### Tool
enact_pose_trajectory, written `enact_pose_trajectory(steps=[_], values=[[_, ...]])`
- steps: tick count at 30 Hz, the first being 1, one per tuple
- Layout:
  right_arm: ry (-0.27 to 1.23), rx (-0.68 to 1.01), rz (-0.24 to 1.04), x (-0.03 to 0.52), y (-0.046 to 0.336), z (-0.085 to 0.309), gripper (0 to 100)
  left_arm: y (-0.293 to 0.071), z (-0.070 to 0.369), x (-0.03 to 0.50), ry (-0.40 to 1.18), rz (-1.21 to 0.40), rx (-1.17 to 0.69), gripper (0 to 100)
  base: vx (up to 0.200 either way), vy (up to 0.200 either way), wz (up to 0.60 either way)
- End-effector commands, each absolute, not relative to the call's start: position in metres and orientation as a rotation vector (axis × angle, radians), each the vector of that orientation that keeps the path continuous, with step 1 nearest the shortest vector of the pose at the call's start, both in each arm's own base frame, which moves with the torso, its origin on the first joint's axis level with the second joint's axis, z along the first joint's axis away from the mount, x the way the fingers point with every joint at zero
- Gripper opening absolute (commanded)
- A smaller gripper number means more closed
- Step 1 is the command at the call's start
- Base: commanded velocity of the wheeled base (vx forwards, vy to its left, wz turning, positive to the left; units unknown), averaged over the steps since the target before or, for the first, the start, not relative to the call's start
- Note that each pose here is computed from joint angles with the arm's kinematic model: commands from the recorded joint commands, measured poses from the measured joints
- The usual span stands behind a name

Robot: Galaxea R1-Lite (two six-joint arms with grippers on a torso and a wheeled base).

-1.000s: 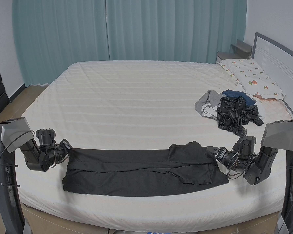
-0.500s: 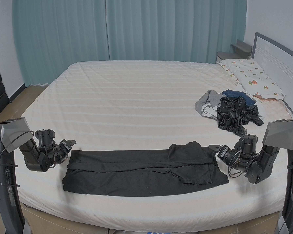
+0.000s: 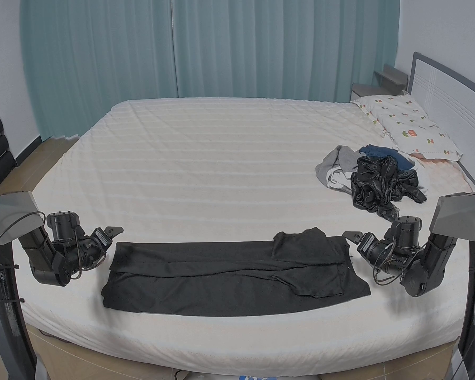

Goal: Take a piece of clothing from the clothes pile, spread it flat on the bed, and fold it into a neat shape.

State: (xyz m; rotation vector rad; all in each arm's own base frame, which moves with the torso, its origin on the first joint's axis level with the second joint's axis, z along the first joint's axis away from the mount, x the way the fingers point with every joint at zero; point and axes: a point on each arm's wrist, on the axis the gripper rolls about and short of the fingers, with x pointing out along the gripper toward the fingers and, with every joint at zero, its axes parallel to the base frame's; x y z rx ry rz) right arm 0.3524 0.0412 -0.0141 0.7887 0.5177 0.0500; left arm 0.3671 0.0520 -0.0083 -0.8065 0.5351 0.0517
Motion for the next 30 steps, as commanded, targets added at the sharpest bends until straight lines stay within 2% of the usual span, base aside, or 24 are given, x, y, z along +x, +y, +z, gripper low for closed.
enact_pose_trajectory(steps=[1,17,22,30], values=[[0.518,0.788,0.05,0.353,0.042,-0.015,100,0.051,-0.007,0.366,0.536,0.047,-0.8,100,0.0,0.0,0.0],[0.514,0.788,0.056,0.355,0.042,-0.015,100,0.044,-0.007,0.365,0.545,0.024,-0.736,100,0.0,0.0,0.0],[0.521,0.788,0.052,0.355,0.042,-0.017,100,0.034,-0.012,0.355,0.584,-0.013,-0.59,100,0.0,0.0,0.0],[0.538,0.794,0.059,0.354,0.043,-0.021,100,0.01,0.019,0.367,0.523,-0.011,-0.445,100,0.0,0.0,0.0]])
